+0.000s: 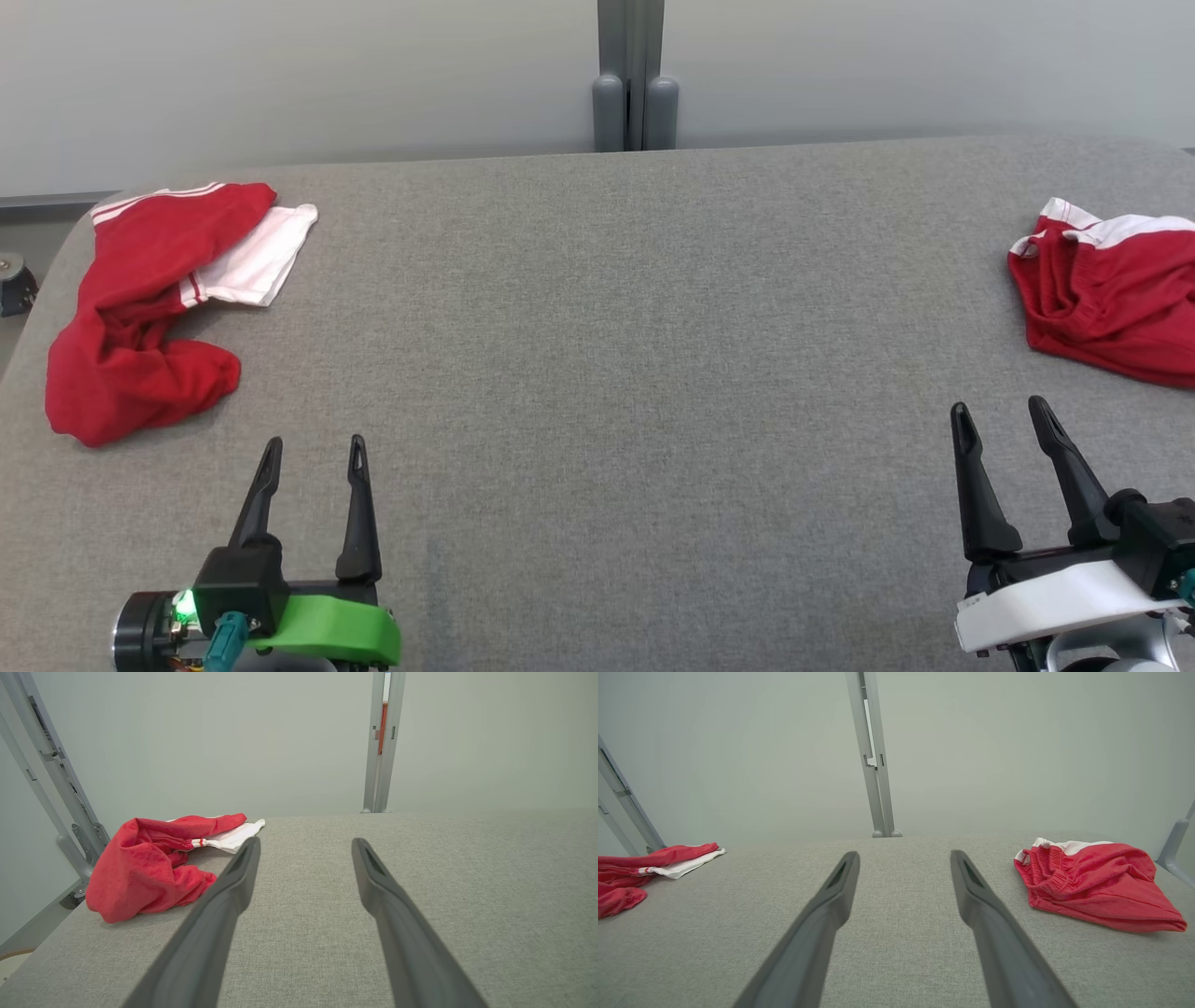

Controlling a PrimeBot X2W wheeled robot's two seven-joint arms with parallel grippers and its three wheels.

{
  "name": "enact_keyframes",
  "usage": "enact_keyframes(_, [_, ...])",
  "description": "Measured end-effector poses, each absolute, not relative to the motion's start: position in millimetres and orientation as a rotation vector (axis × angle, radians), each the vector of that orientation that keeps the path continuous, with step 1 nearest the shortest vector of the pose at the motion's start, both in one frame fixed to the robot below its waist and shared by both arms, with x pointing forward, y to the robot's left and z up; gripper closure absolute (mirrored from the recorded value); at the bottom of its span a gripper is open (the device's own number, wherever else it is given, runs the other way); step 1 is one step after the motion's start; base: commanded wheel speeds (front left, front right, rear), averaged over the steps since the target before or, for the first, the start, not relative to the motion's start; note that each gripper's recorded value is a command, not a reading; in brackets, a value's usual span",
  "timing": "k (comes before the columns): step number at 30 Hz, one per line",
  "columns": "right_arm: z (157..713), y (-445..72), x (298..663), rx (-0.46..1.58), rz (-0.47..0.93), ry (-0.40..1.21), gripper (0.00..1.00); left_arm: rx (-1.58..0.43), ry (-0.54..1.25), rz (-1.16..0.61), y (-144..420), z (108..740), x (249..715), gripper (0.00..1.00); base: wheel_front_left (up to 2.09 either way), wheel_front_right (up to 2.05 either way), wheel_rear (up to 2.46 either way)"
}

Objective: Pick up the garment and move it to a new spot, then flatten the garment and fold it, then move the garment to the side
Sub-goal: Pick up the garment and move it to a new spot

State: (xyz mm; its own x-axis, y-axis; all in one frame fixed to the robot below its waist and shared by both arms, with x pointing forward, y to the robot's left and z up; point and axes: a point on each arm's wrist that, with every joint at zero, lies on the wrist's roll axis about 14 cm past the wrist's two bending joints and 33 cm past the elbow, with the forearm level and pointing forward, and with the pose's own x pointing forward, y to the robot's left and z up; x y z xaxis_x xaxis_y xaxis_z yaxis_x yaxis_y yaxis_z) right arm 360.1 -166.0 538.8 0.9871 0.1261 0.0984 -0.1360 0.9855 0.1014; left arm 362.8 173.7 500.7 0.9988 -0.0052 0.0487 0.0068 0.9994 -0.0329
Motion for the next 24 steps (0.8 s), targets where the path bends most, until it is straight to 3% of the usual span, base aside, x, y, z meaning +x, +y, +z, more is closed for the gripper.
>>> enact_keyframes(12, [541,-153,374,0.09,0.181,-0.096,0.0,-0.046,-0.099,0.027,184,518,372,0.0,0.0,0.0,0.0])
enact_keyframes(24, [557,-58,404,0.085,0.489,-0.113,0.0,-0.044,-0.155,0.314,268,536,332,0.0,0.0,0.0,0.0])
